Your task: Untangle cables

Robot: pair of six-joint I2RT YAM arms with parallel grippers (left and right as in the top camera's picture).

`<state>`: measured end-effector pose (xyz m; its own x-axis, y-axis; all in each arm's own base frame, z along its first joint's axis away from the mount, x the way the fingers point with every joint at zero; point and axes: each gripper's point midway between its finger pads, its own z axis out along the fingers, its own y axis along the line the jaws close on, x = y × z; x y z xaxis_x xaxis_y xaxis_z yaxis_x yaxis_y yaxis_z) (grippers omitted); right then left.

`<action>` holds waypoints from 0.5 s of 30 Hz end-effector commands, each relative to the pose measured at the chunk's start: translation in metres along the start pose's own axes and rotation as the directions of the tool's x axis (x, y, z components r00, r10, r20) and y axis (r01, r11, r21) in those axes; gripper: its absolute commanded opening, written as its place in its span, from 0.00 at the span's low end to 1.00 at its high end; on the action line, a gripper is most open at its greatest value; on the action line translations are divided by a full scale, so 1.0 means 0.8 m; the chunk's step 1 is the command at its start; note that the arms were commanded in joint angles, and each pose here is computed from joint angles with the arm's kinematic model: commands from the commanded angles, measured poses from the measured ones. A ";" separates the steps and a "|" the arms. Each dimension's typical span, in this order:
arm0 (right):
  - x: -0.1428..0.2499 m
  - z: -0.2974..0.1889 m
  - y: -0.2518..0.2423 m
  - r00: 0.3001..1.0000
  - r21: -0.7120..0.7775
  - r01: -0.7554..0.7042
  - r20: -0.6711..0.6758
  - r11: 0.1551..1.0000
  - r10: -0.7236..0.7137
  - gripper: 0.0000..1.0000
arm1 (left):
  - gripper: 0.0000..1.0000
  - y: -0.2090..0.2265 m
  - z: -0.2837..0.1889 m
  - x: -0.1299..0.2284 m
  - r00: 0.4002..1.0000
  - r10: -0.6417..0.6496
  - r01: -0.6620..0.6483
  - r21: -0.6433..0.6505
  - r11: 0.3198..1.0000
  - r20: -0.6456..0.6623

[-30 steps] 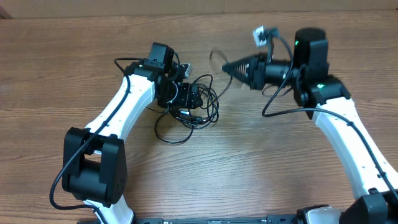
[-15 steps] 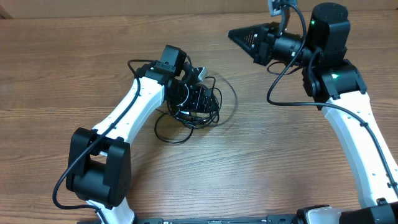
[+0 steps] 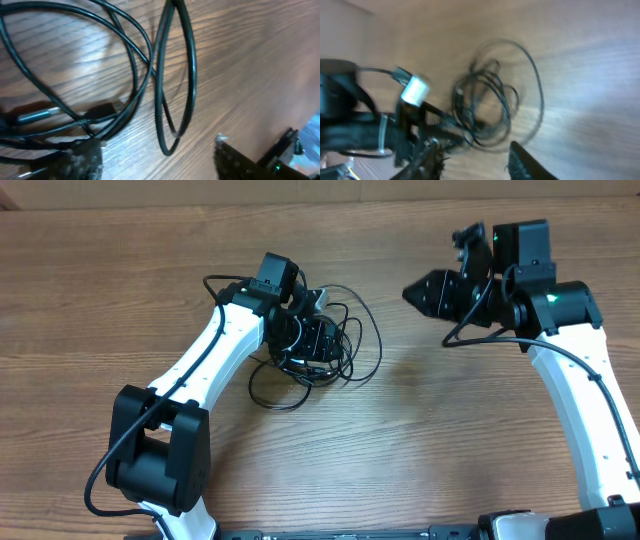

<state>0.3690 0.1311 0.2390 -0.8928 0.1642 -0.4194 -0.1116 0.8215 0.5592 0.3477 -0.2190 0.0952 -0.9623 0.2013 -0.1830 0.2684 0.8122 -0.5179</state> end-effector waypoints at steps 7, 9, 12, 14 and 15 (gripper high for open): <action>0.022 0.019 -0.042 0.997 0.129 0.028 -0.074 0.991 -0.019 0.42 | 0.60 -0.008 -0.006 -0.015 0.998 -0.003 0.005 -0.032 0.999 0.060; 0.022 0.019 -0.042 0.997 0.129 0.028 -0.073 0.991 -0.019 0.42 | 0.56 -0.006 -0.005 -0.016 0.998 0.003 0.001 -0.055 0.999 0.065; 0.023 0.019 -0.042 0.997 0.130 0.027 -0.077 0.991 -0.017 0.42 | 0.50 0.005 -0.006 -0.018 0.997 0.002 0.006 -0.109 0.994 0.077; 0.023 0.019 -0.042 0.997 0.130 0.027 -0.077 0.991 -0.017 0.42 | 0.49 0.011 -0.006 -0.020 0.996 -0.013 0.026 -0.140 0.990 0.087; 0.023 0.019 -0.042 0.997 0.130 0.027 -0.077 0.991 -0.017 0.42 | 0.48 0.014 -0.007 -0.021 0.996 -0.020 0.033 -0.151 0.988 0.092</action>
<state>0.3629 0.1153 0.2043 -0.9214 0.1178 -0.3703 -0.0723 0.8844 0.4611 0.3584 -0.2181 0.0905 -0.9606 0.1726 -0.2179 0.2552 0.8583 -0.4452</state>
